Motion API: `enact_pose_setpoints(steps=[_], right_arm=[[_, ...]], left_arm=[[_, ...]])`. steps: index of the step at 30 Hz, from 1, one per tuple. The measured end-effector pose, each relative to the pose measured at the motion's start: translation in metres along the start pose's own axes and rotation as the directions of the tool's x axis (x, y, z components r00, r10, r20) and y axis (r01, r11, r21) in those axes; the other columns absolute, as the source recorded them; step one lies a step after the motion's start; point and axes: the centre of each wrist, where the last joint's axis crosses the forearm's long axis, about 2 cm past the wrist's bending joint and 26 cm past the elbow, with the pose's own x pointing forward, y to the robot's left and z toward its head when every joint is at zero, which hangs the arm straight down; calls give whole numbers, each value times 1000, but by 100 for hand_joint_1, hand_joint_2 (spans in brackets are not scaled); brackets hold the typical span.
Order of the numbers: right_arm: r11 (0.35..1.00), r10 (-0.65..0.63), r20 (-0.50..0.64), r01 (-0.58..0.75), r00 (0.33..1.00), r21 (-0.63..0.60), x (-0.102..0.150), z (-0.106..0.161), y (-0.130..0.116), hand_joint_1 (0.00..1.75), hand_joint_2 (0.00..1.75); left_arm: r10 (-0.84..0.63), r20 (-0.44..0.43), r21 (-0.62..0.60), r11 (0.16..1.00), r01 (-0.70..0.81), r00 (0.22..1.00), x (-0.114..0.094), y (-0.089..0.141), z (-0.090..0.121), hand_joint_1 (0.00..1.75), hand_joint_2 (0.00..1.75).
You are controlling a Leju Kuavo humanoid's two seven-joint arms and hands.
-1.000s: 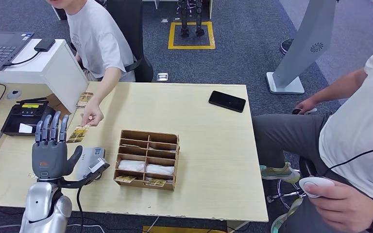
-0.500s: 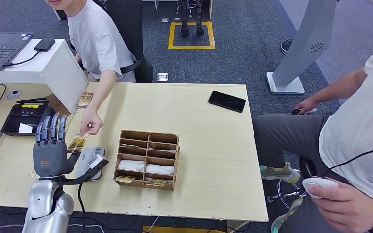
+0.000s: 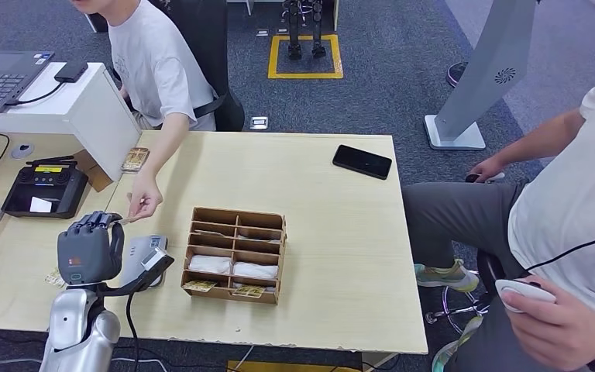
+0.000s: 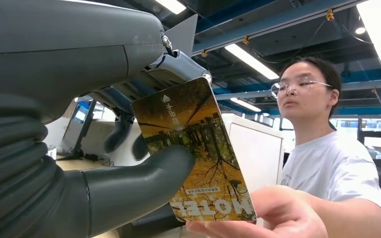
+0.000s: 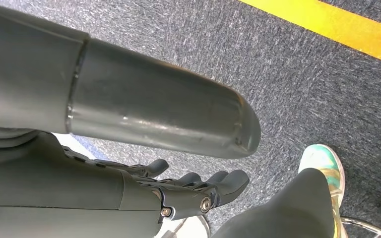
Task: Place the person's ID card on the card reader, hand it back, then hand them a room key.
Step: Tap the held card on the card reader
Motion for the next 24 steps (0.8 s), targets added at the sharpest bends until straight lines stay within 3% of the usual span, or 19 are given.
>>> enact_pose_setpoints(steps=[10,14,19,24], right_arm=[[1000,2,3,-2,1000,0,0,0,0,0,0],[1000,2,7,-2,1000,0,1,0,0,0,0],[1000,3,7,-3,1000,-6,0,0,0,0,0],[1000,5,0,-5,1000,-16,-3,1,1,0,0]], left_arm=[[59,-20,13,998,-59,998,-1,-2,3,175,175],[223,-104,72,974,-216,969,-3,-5,7,175,175],[546,-271,100,835,-541,792,6,-11,10,175,175],[729,-394,88,636,-767,560,17,-11,8,175,175]])
